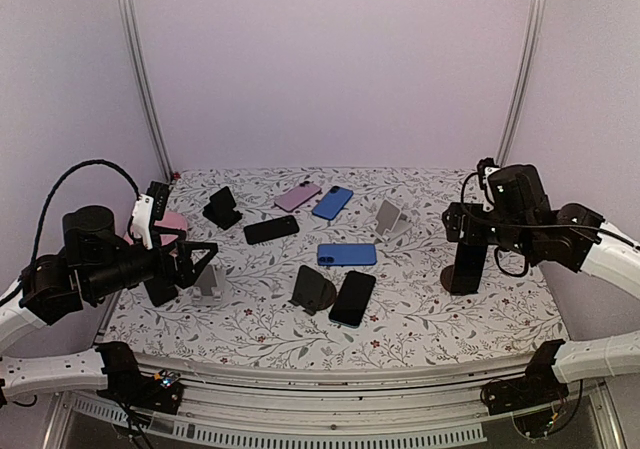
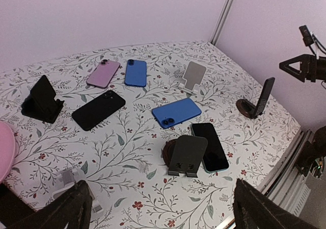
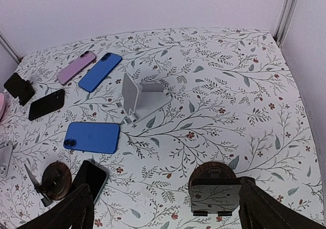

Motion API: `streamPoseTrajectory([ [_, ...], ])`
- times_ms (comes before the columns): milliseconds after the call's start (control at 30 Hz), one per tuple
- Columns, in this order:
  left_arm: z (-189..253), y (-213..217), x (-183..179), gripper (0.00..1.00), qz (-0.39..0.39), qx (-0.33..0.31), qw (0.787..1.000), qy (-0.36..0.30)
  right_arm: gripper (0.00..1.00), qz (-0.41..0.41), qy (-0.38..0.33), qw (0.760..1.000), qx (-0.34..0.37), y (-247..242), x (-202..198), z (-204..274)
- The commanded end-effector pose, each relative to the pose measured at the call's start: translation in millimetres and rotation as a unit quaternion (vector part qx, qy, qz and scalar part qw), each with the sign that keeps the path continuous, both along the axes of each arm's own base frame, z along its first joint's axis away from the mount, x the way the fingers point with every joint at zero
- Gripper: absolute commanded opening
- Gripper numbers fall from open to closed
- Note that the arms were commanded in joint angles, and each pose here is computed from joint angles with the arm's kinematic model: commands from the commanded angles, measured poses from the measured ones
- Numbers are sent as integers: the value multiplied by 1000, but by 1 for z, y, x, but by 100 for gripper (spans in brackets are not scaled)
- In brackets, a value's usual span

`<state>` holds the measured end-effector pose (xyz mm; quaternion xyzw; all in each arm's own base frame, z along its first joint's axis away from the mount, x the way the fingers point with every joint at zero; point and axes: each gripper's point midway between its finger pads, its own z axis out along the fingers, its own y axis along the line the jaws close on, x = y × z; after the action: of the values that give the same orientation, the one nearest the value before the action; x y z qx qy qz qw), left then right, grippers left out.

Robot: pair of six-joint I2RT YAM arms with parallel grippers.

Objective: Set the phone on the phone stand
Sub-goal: Move the phone stand to the center of the board.

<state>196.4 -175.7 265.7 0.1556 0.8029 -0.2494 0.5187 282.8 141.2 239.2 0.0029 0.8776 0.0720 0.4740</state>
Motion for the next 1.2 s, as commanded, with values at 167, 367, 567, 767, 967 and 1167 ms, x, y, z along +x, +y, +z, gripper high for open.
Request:
streamPoseTrajectory([
  [167,0,1,2,97,3,-2,1000,-2,99,28,-16,999,-8,55,-4,16],
  [367,0,1,2,97,3,-2,1000,-2,99,64,-22,998,-12,95,-8,14],
  [567,1,1,2,97,3,-2,1000,-3,99,93,-36,995,8,115,-5,10],
  [767,1,-1,2,97,3,-10,1000,1,99,116,-52,991,45,121,-9,12],
  [967,-5,-6,1,97,-5,-24,1000,13,99,123,-49,988,77,126,-13,19],
  [1167,-24,-23,2,97,-26,-32,998,46,99,166,-49,978,114,135,-25,27],
])
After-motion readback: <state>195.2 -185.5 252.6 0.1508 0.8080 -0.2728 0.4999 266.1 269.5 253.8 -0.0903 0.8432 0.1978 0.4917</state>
